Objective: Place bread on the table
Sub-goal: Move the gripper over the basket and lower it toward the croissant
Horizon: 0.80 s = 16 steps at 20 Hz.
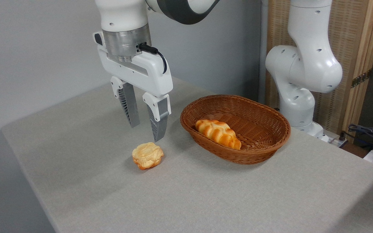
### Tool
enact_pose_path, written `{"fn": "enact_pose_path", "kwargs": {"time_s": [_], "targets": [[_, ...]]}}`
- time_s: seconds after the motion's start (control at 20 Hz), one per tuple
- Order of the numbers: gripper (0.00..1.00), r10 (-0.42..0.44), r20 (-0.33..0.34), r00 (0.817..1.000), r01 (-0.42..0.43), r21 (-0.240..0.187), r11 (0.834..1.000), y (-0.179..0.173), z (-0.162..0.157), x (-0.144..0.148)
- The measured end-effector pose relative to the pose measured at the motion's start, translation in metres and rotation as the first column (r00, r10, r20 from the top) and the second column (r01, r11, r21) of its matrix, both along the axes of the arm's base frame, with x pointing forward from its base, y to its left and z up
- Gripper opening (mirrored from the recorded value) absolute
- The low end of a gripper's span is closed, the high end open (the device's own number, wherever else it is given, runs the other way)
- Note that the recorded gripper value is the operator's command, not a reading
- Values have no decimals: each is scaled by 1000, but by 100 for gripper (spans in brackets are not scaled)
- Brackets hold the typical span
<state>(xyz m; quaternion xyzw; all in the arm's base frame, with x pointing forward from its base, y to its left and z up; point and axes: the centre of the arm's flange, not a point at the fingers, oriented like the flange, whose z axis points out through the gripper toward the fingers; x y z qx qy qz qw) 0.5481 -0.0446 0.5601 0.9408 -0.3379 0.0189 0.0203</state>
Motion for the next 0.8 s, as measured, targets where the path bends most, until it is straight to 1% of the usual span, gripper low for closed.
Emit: {"fn": "enact_pose_path", "kwargs": {"time_s": [0.25,0.35,0.45,0.6,0.7,0.8], "targets": [[100,-6,0,1000,6,0,1000,-3,0,0],[100,-25,-1,1000,25,1,1000,-7,-1,-1],[100,-69,-5,998,69,2,998,-11,-4,-2],[100,-155,-20,988,155,2,988,-16,-11,-7],[100,-230,-33,973,230,0,973,-21,-16,-14],[100,-271,-45,962,271,-3,963,-23,-19,-23]]}}
